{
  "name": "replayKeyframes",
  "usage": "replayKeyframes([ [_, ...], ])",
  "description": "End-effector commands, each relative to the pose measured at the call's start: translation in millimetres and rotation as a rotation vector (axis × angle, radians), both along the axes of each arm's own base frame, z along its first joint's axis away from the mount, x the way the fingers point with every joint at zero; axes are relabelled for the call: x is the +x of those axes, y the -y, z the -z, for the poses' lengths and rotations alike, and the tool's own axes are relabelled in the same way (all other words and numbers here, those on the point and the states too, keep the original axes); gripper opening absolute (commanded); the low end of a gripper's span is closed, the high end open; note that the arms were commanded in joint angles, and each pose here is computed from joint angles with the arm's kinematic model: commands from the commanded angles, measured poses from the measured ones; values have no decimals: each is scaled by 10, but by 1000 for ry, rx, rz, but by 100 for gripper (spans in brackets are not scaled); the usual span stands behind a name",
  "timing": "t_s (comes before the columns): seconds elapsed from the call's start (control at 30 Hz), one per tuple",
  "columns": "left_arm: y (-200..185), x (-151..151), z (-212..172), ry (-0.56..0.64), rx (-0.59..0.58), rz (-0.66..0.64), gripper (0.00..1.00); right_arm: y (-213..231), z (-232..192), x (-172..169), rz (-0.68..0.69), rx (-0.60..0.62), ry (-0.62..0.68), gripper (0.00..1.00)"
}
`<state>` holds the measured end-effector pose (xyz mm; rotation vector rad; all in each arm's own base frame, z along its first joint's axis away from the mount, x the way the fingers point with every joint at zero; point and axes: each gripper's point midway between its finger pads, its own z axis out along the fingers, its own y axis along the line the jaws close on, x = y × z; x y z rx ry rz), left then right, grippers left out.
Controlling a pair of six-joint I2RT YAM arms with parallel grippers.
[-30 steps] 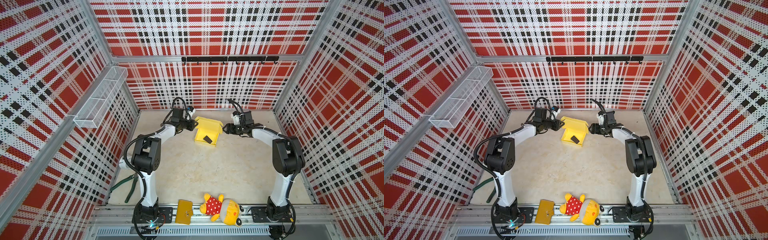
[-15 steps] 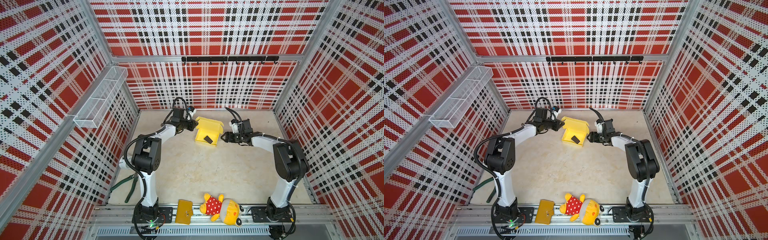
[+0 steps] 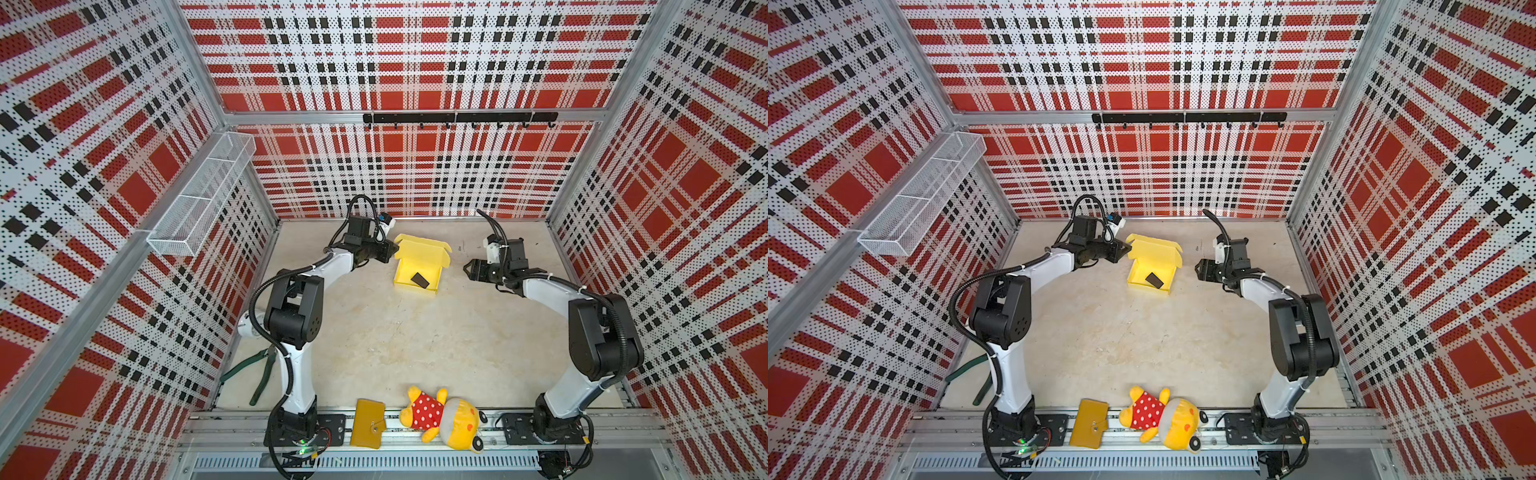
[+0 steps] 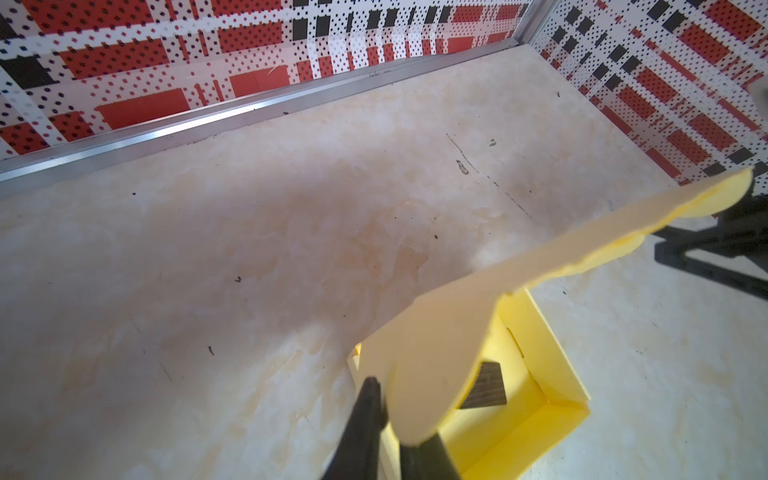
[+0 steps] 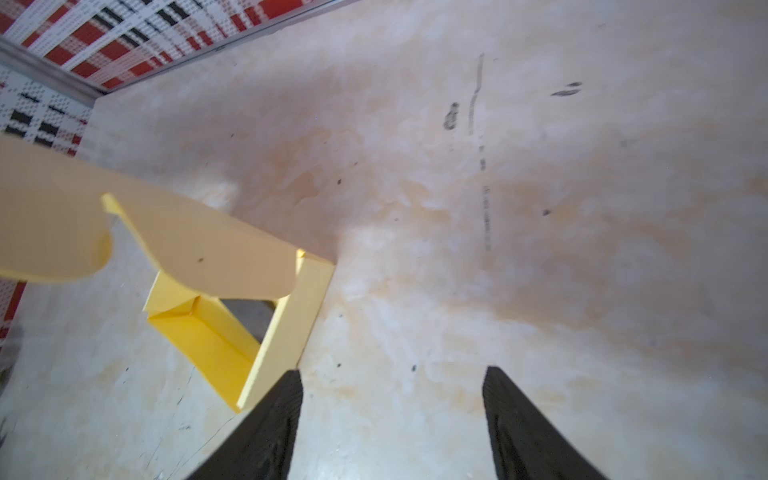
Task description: Fold the paper box
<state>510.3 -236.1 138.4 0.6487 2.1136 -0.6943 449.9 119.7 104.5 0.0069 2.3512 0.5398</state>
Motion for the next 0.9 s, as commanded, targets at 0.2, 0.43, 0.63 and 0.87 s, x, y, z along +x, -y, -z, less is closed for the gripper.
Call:
replayKeyframes([
  [0.2,84,-10,-84,27,5,27,14,-511,-229,512,-93,97,138,71],
  [0.43,110,2,-80,10,-15,26,14,-789,-144,272,-184,118,145,71],
  [0.63,261,-66,-69,4,-16,54,13,-872,-70,-61,-231,153,148,70],
  [0.87,285,-125,-40,6,-3,65,12,-1044,-70,-349,-339,194,208,71],
])
